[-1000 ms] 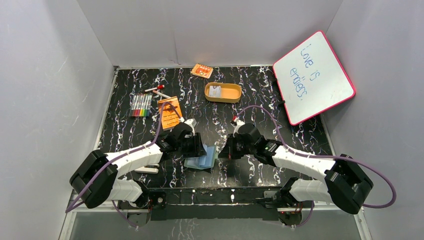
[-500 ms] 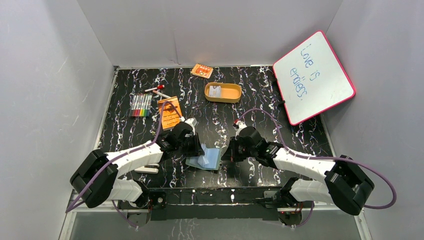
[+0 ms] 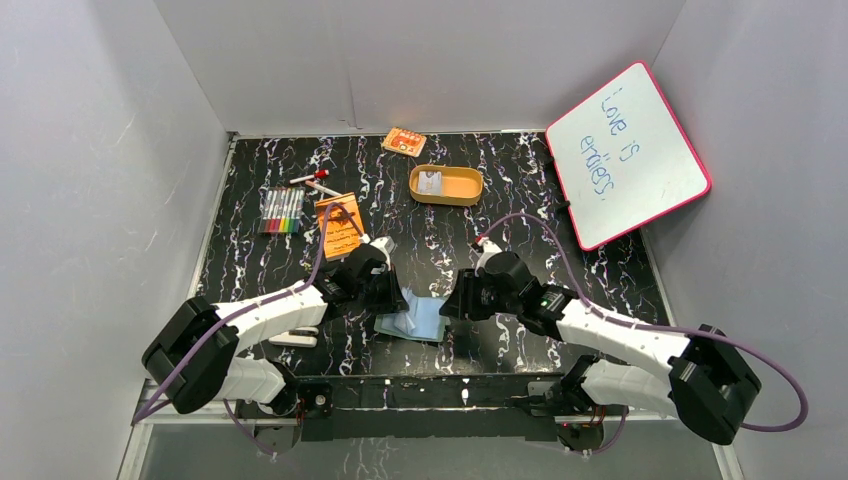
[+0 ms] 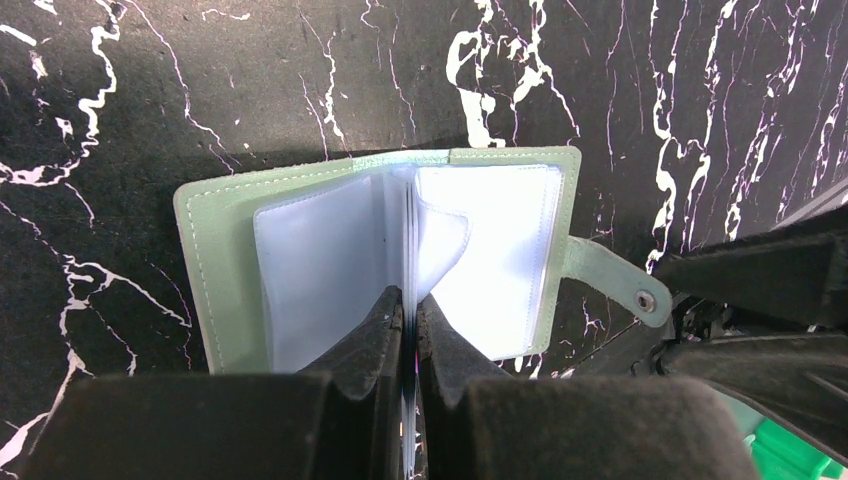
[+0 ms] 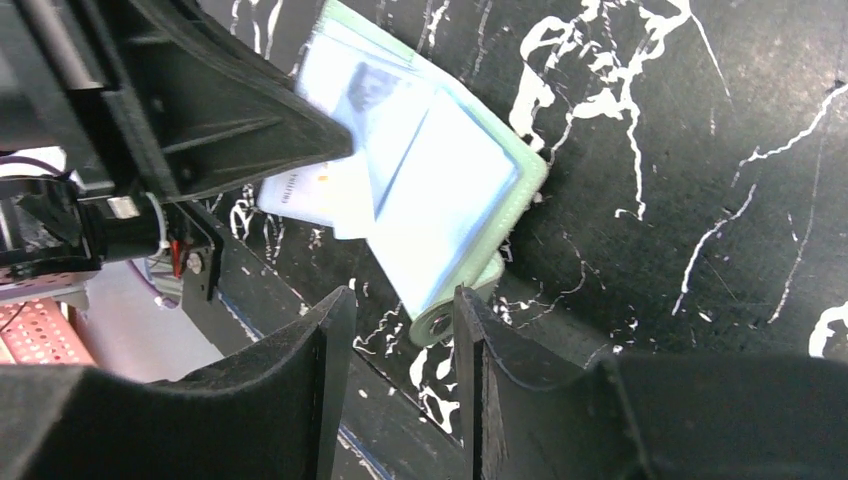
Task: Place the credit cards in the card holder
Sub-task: Turn over the card slot in the card holder.
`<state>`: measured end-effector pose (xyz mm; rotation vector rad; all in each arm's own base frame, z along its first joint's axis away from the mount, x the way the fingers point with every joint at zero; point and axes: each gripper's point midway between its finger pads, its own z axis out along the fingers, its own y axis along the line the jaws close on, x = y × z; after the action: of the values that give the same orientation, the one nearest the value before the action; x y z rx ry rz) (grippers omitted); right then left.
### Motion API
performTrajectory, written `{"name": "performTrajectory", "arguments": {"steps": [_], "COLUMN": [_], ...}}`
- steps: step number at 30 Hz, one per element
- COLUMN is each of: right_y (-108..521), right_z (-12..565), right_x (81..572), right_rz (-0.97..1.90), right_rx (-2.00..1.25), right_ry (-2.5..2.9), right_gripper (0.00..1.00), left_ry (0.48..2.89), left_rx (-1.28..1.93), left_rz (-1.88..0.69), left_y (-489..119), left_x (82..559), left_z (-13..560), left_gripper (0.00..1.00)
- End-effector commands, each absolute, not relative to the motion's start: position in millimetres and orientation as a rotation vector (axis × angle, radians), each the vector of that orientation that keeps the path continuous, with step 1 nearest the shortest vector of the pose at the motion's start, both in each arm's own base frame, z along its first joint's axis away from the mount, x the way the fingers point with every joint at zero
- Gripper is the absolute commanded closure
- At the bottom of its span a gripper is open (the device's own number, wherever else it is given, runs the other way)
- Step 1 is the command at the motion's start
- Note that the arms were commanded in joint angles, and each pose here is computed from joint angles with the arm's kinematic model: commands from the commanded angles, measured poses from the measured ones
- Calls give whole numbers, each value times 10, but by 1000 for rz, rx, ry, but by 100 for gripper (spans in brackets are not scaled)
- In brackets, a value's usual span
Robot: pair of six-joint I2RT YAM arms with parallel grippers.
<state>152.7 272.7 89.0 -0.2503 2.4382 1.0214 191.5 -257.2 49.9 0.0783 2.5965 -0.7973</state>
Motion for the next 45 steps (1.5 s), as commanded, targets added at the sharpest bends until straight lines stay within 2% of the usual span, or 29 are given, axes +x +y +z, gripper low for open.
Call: {"name": "performTrajectory", "arguments": {"steps": [1,7,16,17,18,22,24,26,30,34,37,40,43,45], "right_y": [2952,3266,3447,3446,3443,3411,3395,3390,3393,3398,3401,3393,3368,3342], "right_z": [1366,1304,755,717,690,565,508,462,425,414,404,388,368,359], "right_x": [1598,1582,1588,1591,1598,1602,1604,1597,1597,1610,1620,1625,1631,1635], "right_rz": [1120,1248,1246,1234,1219,1162,1143,1133,1124,1116,1109,1099,1079,1063], "right_rx": [-321,-342,-303,-301,-302,-306,-303,-302,-302,-307,-308,-308,-303,-300], "right_ry": [2293,2326,2492,2503,2511,2558,2576,2590,2597,2598,2598,2602,2607,2609], "right_gripper": [54,67,70,70,70,71,71,72,72,72,73,73,73,73], "left_ry": [2589,2591,2611,2611,2609,2583,2562,2543,2492,2405,2366,2391,2475,2526], "left_rx": [77,47,0,-5,-11,-29,-40,-42,-43,-64,-25,14,14,-8], "left_rz": [-820,-805,-778,-771,-766,-745,-728,-722,-752,-787,-910,-994,-966,-916], "left_y": [-2623,-2584,-2512,-2496,-2480,-2422,-2392,-2373,-2367,-2397,-2576,-2747,-2770,-2704], "left_x": [1929,1923,1883,1879,1878,1896,1930,1948,1965,2066,2066,2041,2010,1974], "left_z": [570,536,458,459,464,543,626,725,983,1282,1442,1372,1079,844], "left_gripper": [100,100,100,98,93,56,43,37,34,34,39,57,80,89]}}
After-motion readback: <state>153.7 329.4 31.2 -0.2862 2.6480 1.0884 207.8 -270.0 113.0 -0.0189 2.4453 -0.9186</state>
